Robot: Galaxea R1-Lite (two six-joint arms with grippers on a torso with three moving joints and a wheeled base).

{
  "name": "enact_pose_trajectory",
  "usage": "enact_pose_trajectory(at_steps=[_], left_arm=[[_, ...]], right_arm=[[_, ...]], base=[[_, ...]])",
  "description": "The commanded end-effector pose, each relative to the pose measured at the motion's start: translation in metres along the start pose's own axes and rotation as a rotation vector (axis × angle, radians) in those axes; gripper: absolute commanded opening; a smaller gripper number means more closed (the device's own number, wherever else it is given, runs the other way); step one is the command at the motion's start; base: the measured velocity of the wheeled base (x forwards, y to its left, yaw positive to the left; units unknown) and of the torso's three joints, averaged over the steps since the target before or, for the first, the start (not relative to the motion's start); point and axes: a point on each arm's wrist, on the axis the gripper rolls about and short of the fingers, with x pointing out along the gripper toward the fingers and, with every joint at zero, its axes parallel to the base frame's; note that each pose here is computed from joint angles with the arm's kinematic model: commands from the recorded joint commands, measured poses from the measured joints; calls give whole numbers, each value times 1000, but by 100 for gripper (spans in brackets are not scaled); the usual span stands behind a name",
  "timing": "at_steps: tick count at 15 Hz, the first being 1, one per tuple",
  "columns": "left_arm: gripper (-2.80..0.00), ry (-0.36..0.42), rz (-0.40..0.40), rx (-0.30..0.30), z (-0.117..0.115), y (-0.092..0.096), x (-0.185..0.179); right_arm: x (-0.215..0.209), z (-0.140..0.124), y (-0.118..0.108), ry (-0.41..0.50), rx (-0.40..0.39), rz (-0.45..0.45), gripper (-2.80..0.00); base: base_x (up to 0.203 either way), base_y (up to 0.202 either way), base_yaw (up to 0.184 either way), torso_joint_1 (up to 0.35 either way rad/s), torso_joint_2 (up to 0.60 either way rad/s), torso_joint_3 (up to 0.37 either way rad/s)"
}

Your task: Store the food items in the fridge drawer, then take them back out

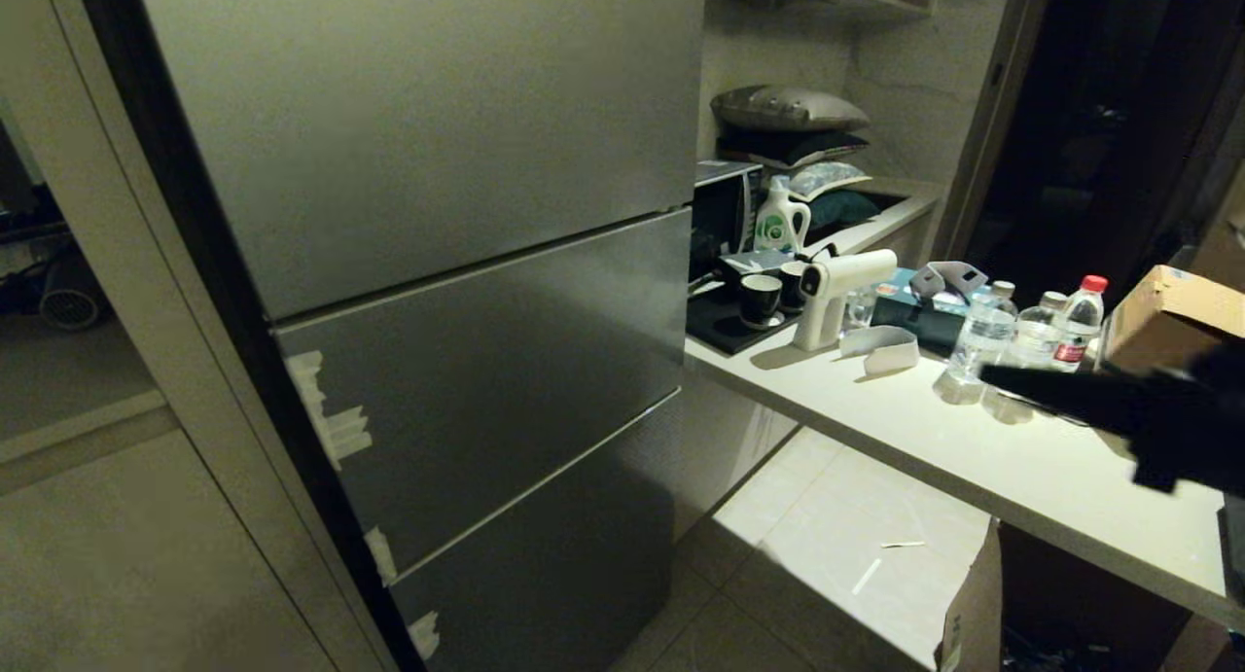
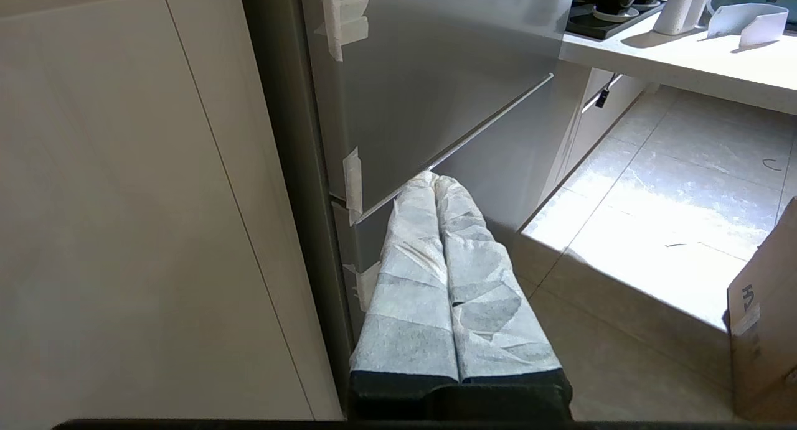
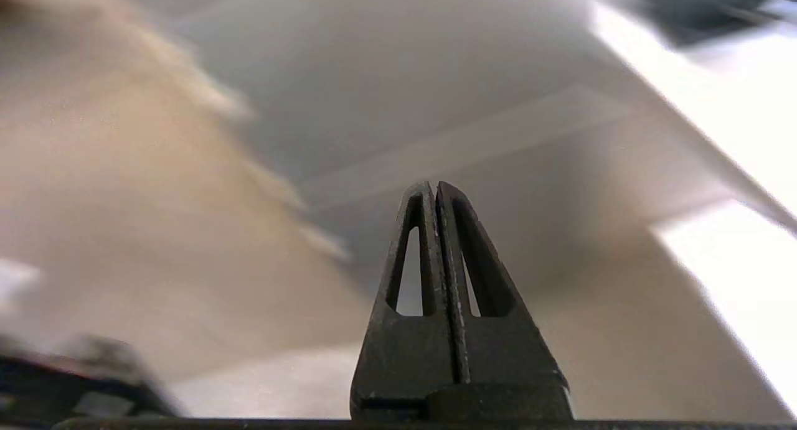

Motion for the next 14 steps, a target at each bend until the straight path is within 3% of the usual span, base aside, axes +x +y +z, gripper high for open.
enact_pose_trajectory(at_steps=[1, 6, 9, 10, 11, 14], left_arm=[[-280, 2, 0, -1, 0, 0, 0], [-280, 2, 0, 1, 0, 0, 0], [-280, 2, 0, 0, 0, 0, 0], [-280, 2, 0, 1, 0, 0, 0], [-280, 2, 0, 1, 0, 0, 0], [-280, 2, 0, 1, 0, 0, 0]], right_arm=[[-86, -61, 5, -121, -104, -162, -280], [-123, -175, 1, -210, -198, -373, -280], [-132, -193, 3, -370, -193, -452, -280], [-132, -195, 2, -383, -184, -494, -280], [-132, -197, 0, -377, -173, -566, -280], [-131, -201, -2, -283, -270, -579, -280]], base=[[0, 0, 0, 0, 0, 0], [0, 0, 0, 0, 0, 0], [0, 0, 0, 0, 0, 0], [0, 0, 0, 0, 0, 0], [0, 0, 0, 0, 0, 0], [0, 0, 0, 0, 0, 0]])
